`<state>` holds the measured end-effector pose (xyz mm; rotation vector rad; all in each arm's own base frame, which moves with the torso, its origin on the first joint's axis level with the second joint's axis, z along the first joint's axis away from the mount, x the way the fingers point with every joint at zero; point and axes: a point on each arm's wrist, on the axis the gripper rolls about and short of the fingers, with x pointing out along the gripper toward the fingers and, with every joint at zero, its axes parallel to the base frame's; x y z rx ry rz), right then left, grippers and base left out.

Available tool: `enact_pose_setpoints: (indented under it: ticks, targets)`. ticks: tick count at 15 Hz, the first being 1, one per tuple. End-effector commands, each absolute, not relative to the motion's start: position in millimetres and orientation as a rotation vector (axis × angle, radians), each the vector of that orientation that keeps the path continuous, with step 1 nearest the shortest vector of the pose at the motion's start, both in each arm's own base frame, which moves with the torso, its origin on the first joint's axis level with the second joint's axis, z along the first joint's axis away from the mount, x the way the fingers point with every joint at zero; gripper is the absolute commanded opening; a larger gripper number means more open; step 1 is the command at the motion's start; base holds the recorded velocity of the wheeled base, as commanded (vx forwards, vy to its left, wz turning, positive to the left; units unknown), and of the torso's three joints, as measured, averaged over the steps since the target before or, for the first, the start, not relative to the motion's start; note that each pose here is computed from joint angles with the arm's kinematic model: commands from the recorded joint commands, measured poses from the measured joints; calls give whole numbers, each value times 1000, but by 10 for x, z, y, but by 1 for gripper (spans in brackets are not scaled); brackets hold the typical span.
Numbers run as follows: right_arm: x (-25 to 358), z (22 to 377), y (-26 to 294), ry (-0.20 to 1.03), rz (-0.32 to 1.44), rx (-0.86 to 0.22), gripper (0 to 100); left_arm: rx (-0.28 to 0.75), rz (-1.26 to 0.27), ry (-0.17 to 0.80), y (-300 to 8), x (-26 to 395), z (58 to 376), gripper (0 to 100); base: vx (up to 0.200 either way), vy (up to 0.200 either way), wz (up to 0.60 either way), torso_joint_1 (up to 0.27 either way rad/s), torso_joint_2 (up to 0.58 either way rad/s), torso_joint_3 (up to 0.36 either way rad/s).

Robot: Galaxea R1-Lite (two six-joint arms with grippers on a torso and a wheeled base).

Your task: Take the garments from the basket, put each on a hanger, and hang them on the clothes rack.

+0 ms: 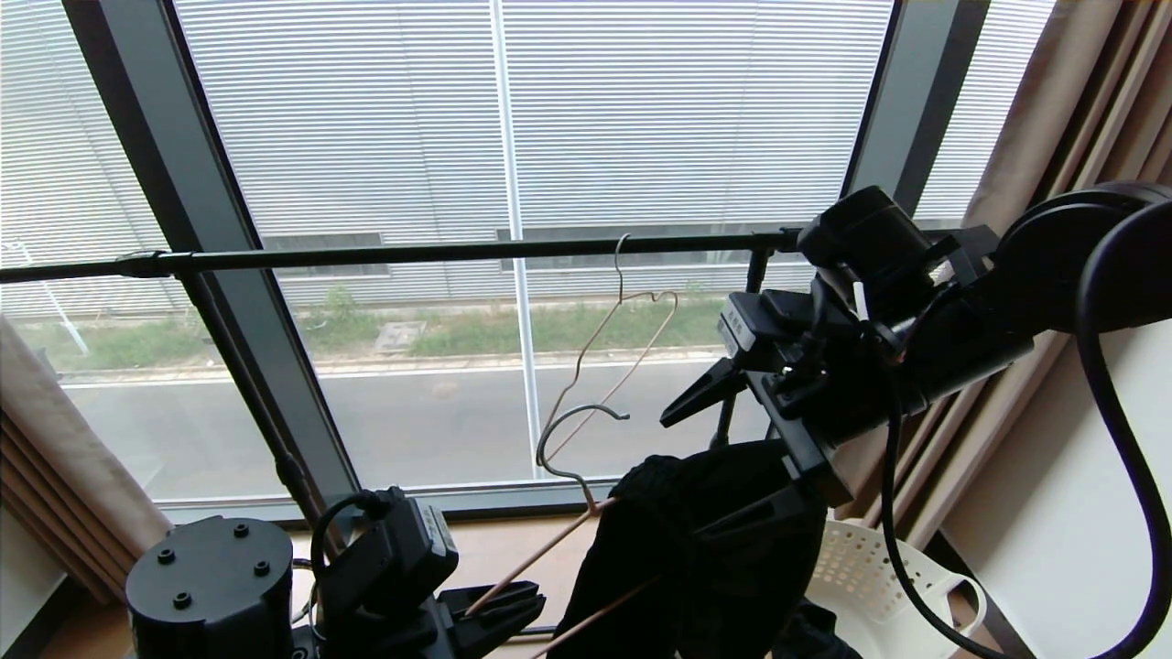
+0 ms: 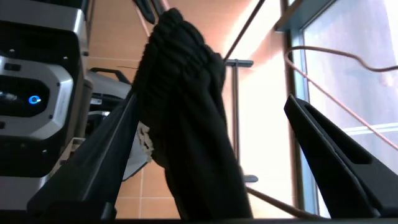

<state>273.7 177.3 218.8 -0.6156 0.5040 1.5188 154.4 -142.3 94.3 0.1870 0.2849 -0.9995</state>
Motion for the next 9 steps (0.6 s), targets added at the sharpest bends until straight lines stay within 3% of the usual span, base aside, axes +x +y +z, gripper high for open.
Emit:
enact_pose_setpoints:
  ticks: [1,9]
  targets:
    - [2736,2138,1828,520,1537,-617,100,188,-1000,286,-1424,1543,939,0,0,0,0,0,0,0]
    - [2816,1979,2044,561,1574,-615,100,189,-1000,297,-1436,1557,911,0,0,0,0,0,0,0]
